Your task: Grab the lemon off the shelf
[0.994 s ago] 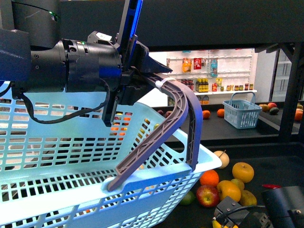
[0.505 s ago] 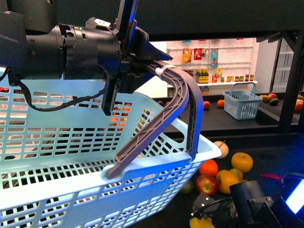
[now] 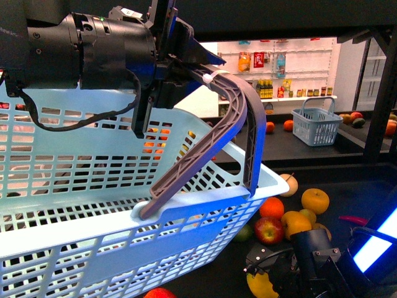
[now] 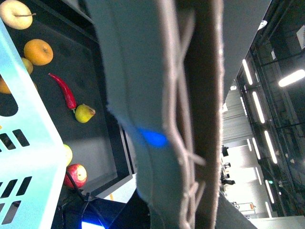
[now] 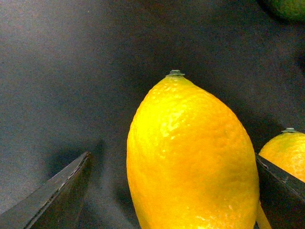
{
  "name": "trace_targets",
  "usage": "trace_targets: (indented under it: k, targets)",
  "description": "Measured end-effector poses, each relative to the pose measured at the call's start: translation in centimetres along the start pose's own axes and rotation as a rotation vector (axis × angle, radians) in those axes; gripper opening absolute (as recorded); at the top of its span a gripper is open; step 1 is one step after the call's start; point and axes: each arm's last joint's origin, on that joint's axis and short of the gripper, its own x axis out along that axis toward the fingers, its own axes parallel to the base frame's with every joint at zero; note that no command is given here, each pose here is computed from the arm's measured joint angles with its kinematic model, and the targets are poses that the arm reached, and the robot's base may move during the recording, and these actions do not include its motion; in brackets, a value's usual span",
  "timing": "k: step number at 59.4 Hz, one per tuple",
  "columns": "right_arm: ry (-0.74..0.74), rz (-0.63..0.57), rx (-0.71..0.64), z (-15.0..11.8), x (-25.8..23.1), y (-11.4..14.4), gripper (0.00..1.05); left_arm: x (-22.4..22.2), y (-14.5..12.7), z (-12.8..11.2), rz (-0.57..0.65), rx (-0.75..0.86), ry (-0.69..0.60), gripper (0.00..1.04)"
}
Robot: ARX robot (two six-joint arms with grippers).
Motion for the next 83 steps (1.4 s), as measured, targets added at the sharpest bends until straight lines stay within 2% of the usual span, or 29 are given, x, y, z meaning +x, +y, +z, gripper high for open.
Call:
trace_targets:
  k: [5, 14, 20, 27, 35, 53, 62, 73, 83]
  targets:
    - [-0.004, -0.009, -0.001, 0.0, 0.1, 0.0, 0.95, 0.0, 0.0, 0.0, 0.0, 0.0, 0.0, 0.09]
    - [-0.002, -0.018, 0.001, -0.1, 0.1, -0.1, 0.73, 0.0, 0.0, 0.0, 0.0, 0.0, 0.0, 0.09]
    - [0.002, -0.039, 0.01, -0.3, -0.4, -0.2, 0.65, 0.0, 0.0, 0.0, 0.0, 0.0, 0.0, 0.09]
    - [-0.006, -0.058, 0.032, -0.3, -1.7, -0.4, 0.63, 0.0, 0.0, 0.0, 0.0, 0.0, 0.0, 0.09]
    - [-0.037, -0.118, 0.068, 0.6, -4.6, -2.0, 0.63, 0.0, 0.0, 0.0, 0.0, 0.0, 0.0, 0.09]
    - [-0.177, -0.29, 0.219, 5.1, -16.2, -8.4, 0.63, 0.0, 0.0, 0.0, 0.0, 0.0, 0.0, 0.09]
    - [-0.273, -0.291, 0.315, 8.5, -21.3, -10.0, 0.63, 0.0, 0.0, 0.0, 0.0, 0.0, 0.0, 0.09]
    - [-0.408, -0.227, 0.414, 13.3, -26.3, -10.1, 0.63, 0.0, 0.0, 0.0, 0.0, 0.0, 0.0, 0.09]
    - [-0.482, -0.135, 0.497, 16.7, -28.1, -8.4, 0.63, 0.0, 0.0, 0.0, 0.0, 0.0, 0.0, 0.09]
